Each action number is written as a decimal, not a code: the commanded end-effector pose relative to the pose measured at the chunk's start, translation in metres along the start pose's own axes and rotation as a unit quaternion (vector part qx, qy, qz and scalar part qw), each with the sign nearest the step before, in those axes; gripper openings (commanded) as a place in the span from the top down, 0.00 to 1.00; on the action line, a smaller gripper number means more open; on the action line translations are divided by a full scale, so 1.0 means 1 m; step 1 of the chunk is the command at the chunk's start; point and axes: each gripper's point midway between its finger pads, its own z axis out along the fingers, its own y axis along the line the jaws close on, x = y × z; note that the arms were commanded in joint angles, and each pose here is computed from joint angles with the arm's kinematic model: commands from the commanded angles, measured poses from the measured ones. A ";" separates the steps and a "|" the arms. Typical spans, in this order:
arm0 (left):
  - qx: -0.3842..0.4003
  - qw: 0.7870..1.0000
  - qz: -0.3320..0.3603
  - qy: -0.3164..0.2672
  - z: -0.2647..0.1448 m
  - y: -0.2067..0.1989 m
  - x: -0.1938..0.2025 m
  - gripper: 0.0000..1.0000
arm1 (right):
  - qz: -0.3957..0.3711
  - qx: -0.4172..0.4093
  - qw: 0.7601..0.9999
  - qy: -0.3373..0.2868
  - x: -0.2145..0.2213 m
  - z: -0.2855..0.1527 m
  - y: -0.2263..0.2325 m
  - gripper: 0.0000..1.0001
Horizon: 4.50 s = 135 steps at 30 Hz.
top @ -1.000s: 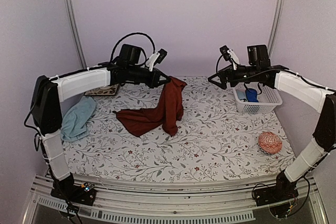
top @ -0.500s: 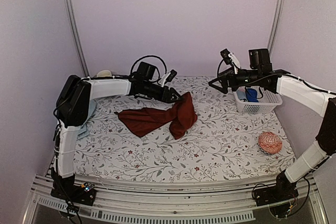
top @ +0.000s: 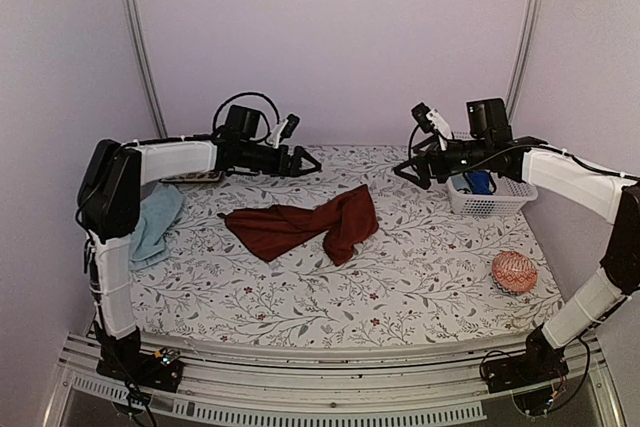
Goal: Roll the towels
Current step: Move the towel to the center of the board, then pick up the towel from the center of the board.
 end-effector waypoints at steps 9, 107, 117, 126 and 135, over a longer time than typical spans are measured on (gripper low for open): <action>-0.236 0.967 -0.085 0.038 -0.068 0.099 0.055 0.03 | -0.166 -0.070 0.983 0.032 0.060 0.052 0.068 0.00; -0.299 0.939 -0.144 0.089 -0.125 0.184 0.134 0.27 | -0.069 0.269 0.950 0.141 0.031 0.017 -0.092 0.98; -0.302 0.940 -0.129 0.093 -0.137 0.183 0.138 0.28 | -0.042 0.311 0.938 0.148 0.036 0.003 -0.121 0.98; -0.300 0.939 -0.130 0.105 -0.132 0.188 0.149 0.67 | -0.037 0.310 0.939 0.146 0.037 0.002 -0.122 0.98; -0.291 0.947 -0.107 0.086 -0.135 0.181 0.128 1.00 | -0.039 0.318 0.935 0.149 0.039 -0.002 -0.122 0.98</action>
